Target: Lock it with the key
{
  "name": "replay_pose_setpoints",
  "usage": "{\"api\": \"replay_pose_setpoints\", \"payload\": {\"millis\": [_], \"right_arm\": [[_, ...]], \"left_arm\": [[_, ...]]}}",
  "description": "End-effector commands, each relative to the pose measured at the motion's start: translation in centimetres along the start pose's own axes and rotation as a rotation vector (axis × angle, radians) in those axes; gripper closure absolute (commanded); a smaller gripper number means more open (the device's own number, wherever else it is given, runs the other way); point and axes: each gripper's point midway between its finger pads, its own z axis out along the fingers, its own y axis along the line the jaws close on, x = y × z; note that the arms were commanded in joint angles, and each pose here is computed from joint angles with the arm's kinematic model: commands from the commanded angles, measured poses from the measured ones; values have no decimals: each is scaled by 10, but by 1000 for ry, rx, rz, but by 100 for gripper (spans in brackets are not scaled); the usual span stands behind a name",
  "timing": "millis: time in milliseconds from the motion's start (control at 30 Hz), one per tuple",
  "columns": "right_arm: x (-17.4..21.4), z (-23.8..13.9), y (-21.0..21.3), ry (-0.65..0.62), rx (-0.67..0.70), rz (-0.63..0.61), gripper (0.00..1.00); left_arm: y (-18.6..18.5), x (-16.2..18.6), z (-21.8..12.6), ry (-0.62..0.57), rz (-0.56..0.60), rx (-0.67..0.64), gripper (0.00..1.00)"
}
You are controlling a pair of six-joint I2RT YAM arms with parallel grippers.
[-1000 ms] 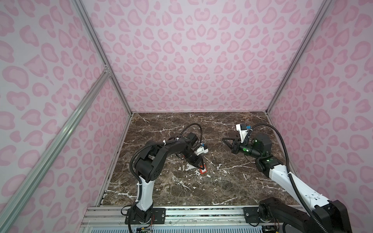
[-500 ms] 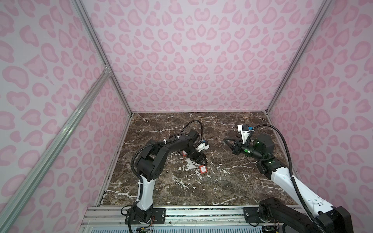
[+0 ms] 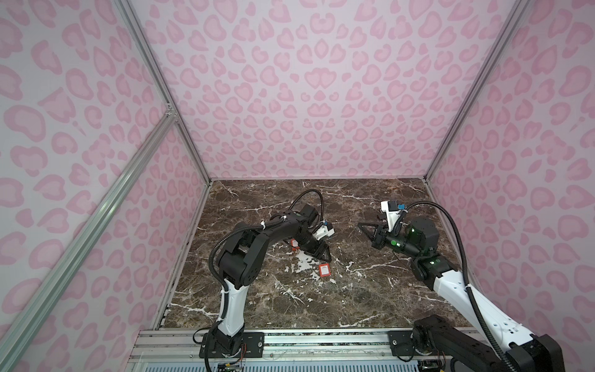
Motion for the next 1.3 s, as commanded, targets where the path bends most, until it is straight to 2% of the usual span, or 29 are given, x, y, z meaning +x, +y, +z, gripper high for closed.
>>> {"api": "replay_pose_setpoints", "payload": {"millis": [0, 300, 700, 900, 1067, 1267], "right_arm": [[2, -2, -2, -2, 14, 5, 100], [7, -5, -12, -22, 77, 73, 100], [56, -14, -39, -47, 270, 262, 100], [90, -28, -60, -96, 413, 479, 100], [114, -36, -68, -139, 499, 636, 100], [133, -30, -70, -166, 492, 778, 100]], "left_arm": [[-5, -7, 1, -9, 5, 33, 43], [-1, -12, -3, -20, 7, 2, 43], [0, -28, -23, -75, 34, -29, 42], [-2, -38, -41, -132, 38, -31, 42], [-6, -43, -63, -225, 18, -36, 42], [-12, -38, -82, -289, 2, -67, 42]]}}
